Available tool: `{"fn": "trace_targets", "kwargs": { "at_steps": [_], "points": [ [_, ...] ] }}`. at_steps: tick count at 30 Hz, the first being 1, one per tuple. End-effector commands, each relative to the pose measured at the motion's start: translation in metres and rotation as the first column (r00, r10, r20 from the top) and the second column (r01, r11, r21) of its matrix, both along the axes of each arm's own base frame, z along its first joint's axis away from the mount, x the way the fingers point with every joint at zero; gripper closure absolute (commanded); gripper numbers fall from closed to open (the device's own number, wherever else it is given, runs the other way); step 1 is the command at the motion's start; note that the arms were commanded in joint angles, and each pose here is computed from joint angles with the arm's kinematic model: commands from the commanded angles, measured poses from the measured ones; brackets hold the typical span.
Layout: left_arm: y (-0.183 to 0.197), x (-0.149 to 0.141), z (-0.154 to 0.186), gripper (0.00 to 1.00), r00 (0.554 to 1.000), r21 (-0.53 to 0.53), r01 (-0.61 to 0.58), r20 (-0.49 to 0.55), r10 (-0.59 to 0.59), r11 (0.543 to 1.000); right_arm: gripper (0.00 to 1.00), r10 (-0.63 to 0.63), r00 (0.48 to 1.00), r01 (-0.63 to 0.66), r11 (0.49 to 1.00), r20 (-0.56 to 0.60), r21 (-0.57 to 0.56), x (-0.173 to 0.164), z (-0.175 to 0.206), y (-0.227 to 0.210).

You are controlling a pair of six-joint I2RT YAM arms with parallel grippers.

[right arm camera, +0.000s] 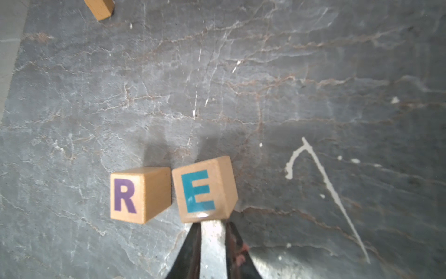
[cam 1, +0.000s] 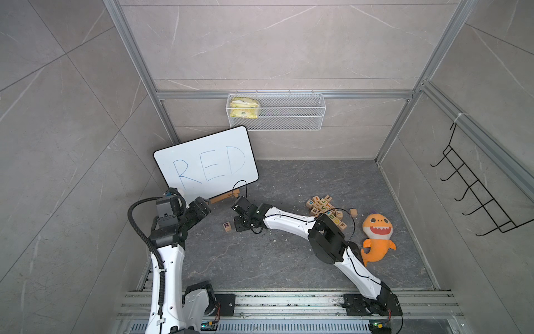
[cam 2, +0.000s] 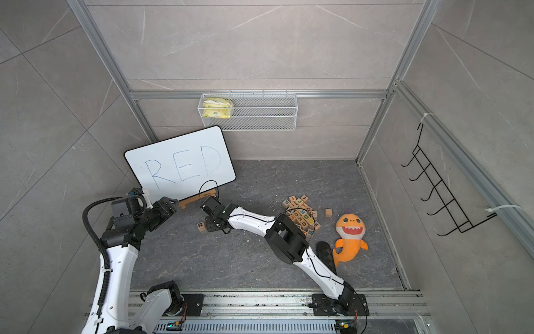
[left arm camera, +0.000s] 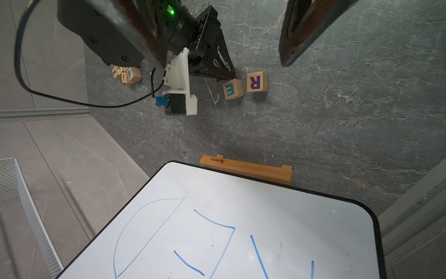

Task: Assemble the uppercase word "red" with letter blocks
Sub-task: Adjust the letter block at the center of the board.

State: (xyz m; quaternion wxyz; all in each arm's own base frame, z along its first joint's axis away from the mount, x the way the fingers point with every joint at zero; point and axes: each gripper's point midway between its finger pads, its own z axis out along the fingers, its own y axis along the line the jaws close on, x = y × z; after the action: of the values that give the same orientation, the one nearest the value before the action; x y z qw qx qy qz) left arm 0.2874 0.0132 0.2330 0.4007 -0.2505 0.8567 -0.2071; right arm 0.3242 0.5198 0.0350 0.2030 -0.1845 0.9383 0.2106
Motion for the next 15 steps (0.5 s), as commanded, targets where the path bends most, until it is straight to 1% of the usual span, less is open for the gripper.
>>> {"fn": "trace_targets", "kwargs": {
  "at_steps": [1,5,8,12,15],
  "points": [
    [-0.003,0.002,0.004,0.23,1.0,-0.016,0.012,0.024,-0.012,1.0,0.77,0.027,1.0,-0.027,0.999,-0.009,-0.03,-0.005,-0.007,0.001],
    [-0.002,0.002,0.005,0.23,1.0,-0.017,0.012,0.026,-0.011,1.0,0.76,0.052,0.999,-0.052,0.998,0.002,-0.023,-0.009,-0.004,0.005],
    [-0.002,0.002,0.005,0.23,1.0,-0.017,0.011,0.027,-0.01,1.0,0.75,0.073,0.997,-0.073,0.997,0.031,0.001,-0.013,0.004,0.005],
    [-0.003,0.002,0.005,0.23,1.0,-0.019,0.011,0.028,-0.01,1.0,0.75,0.045,0.996,-0.046,0.999,0.077,0.019,-0.011,0.015,-0.008],
    [-0.003,0.002,0.005,0.24,1.0,-0.019,0.011,0.028,-0.011,1.0,0.76,0.016,0.997,-0.017,1.0,0.078,0.01,-0.008,0.015,-0.018]
  ]
}}
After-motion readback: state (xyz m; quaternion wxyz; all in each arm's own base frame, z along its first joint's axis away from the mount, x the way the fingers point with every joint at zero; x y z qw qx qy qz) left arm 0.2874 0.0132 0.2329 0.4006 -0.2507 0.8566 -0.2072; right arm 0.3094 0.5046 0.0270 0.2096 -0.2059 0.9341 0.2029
